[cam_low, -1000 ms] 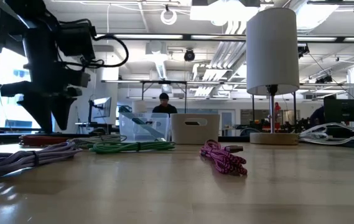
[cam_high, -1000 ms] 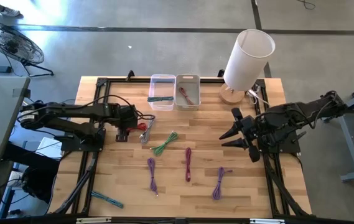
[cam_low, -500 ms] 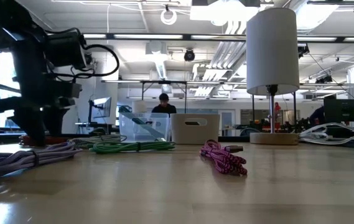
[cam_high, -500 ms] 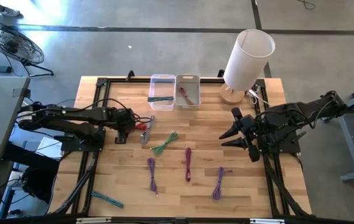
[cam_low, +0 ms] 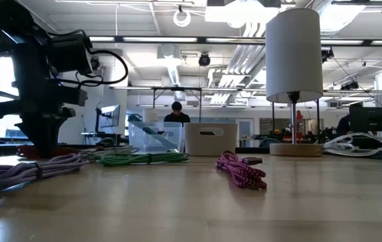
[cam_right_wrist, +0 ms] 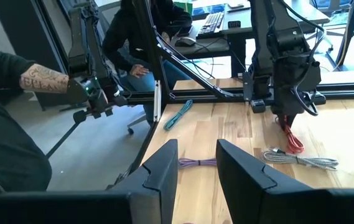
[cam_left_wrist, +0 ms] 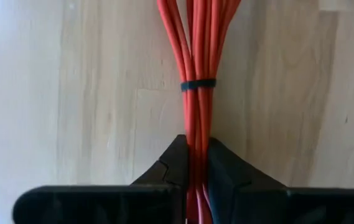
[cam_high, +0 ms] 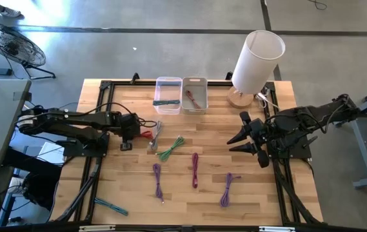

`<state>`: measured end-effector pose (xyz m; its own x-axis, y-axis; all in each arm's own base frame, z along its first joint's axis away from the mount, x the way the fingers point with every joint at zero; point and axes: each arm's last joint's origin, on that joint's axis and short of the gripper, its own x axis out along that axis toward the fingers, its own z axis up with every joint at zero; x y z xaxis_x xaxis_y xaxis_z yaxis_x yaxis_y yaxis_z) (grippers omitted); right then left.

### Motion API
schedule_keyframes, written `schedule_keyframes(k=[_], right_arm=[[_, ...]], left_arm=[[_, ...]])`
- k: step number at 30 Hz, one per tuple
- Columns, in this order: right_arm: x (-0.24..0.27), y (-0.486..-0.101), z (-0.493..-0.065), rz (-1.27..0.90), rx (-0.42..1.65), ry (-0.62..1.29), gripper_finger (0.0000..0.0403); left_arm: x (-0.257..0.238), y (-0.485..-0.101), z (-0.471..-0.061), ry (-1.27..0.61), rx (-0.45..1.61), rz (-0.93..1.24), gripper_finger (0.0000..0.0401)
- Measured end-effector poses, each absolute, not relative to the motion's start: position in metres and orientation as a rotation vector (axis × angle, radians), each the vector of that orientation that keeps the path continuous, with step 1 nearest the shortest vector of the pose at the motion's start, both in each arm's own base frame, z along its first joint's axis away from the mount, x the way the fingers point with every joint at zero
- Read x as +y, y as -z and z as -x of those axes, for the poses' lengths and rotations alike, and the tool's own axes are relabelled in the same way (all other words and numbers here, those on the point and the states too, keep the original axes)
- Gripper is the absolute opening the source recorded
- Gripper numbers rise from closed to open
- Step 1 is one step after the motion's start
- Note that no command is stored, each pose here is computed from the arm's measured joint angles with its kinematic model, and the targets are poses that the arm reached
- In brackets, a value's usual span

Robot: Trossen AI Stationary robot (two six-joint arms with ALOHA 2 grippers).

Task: Pick & Place USB Port
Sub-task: Put the orange charger cable into the gray bin

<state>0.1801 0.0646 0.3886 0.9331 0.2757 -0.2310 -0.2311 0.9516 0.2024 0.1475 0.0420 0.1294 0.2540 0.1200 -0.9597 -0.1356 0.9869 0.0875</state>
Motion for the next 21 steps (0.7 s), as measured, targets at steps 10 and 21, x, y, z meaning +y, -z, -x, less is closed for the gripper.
schedule_keyframes(k=[10, 21], right_arm=[[0.065, -0.388, -0.180, -0.142, 0.257, -0.265, 0.0103], [0.063, -0.387, -0.180, -0.061, 0.256, -0.215, 0.0103]], left_arm=[[0.042, -0.148, -0.152, -0.277, 1.188, 0.200, 0.0026], [0.043, -0.259, -0.163, -0.241, 0.673, 0.160, 0.0025]])
